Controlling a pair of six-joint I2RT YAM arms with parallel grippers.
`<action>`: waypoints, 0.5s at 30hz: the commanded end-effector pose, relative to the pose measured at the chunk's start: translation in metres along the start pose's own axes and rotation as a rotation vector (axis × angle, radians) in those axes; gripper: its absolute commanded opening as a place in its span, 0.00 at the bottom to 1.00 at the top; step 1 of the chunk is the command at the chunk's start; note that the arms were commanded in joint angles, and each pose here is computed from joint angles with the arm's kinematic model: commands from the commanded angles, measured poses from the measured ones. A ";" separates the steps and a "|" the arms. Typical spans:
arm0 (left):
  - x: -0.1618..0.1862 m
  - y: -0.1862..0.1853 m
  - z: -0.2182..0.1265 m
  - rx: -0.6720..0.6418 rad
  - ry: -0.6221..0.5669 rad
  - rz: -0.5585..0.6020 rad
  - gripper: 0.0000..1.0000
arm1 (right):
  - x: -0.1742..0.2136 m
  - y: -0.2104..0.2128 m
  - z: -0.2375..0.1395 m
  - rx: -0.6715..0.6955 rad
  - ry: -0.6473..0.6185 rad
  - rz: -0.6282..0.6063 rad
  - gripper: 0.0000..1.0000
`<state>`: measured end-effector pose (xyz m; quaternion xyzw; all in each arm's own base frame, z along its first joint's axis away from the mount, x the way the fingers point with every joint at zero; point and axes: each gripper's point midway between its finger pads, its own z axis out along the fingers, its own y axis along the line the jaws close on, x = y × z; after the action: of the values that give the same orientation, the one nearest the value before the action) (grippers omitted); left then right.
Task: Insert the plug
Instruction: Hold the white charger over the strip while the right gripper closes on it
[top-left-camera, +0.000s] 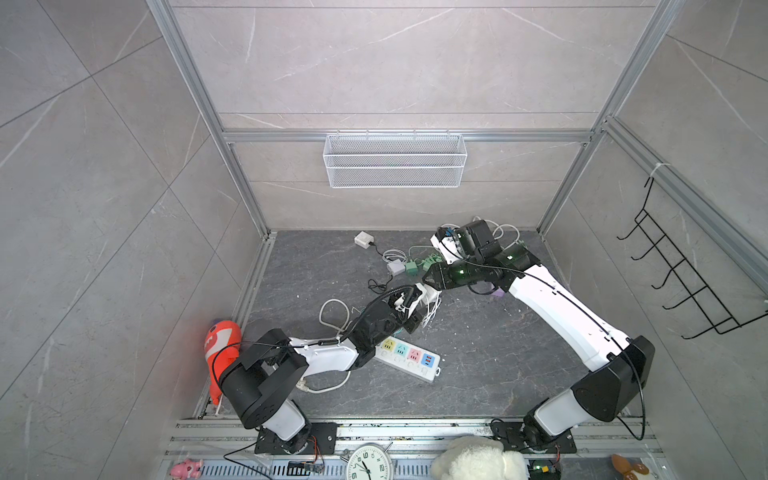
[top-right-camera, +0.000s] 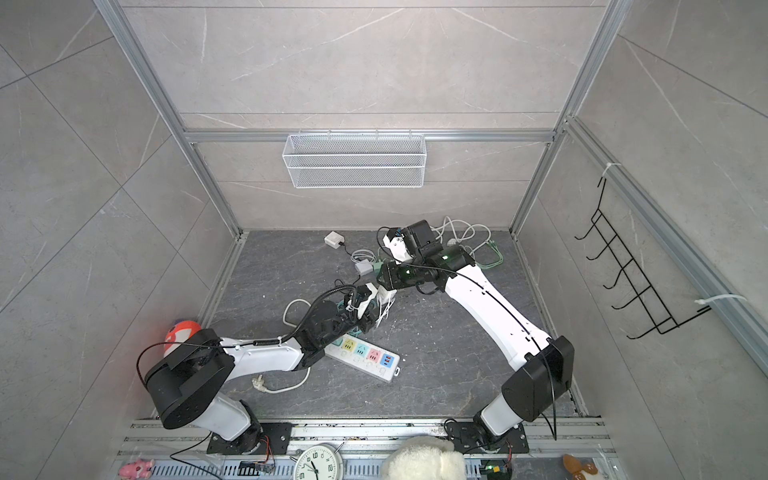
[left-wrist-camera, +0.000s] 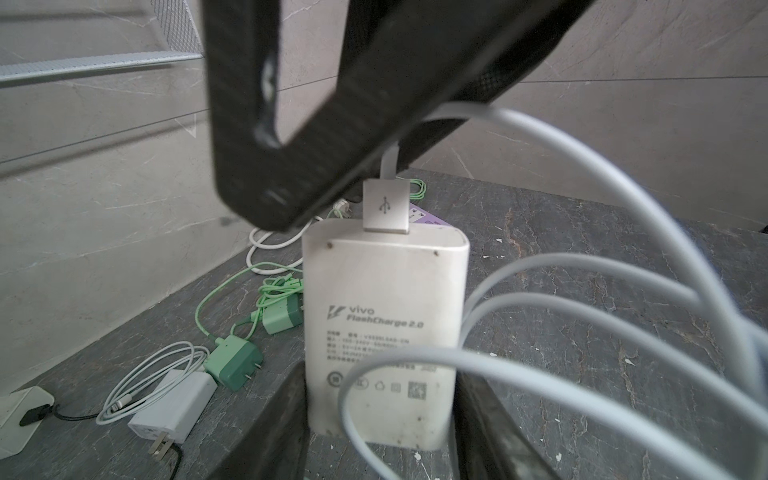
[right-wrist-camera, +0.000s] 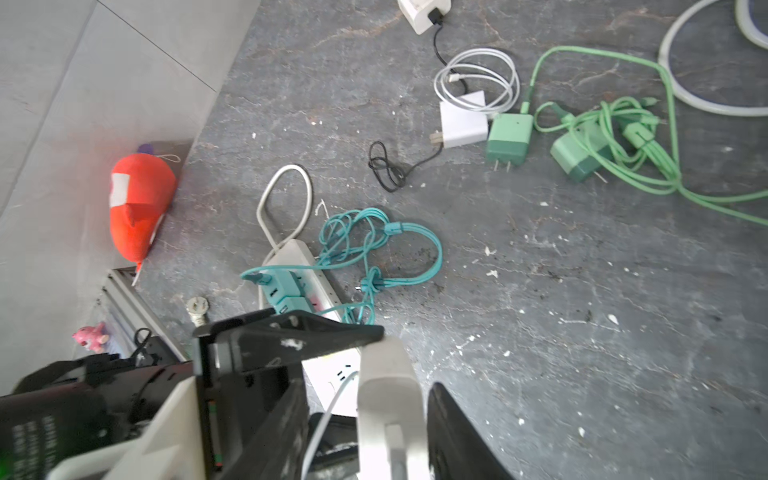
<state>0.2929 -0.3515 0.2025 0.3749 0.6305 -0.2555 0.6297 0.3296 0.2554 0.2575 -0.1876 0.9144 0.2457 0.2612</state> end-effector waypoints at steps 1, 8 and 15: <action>-0.033 0.008 -0.007 -0.041 -0.097 0.038 0.20 | 0.019 -0.005 -0.007 0.036 0.036 -0.011 0.49; -0.034 0.006 -0.005 -0.026 -0.092 0.041 0.20 | 0.031 -0.002 -0.004 0.004 0.064 -0.014 0.49; -0.033 0.004 -0.004 -0.014 -0.087 0.038 0.20 | 0.030 0.005 0.005 -0.048 0.071 -0.021 0.49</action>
<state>0.2938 -0.3492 0.2001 0.3789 0.6348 -0.2440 0.6276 0.3113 0.2505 0.2404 -0.1957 0.9202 0.2476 0.2318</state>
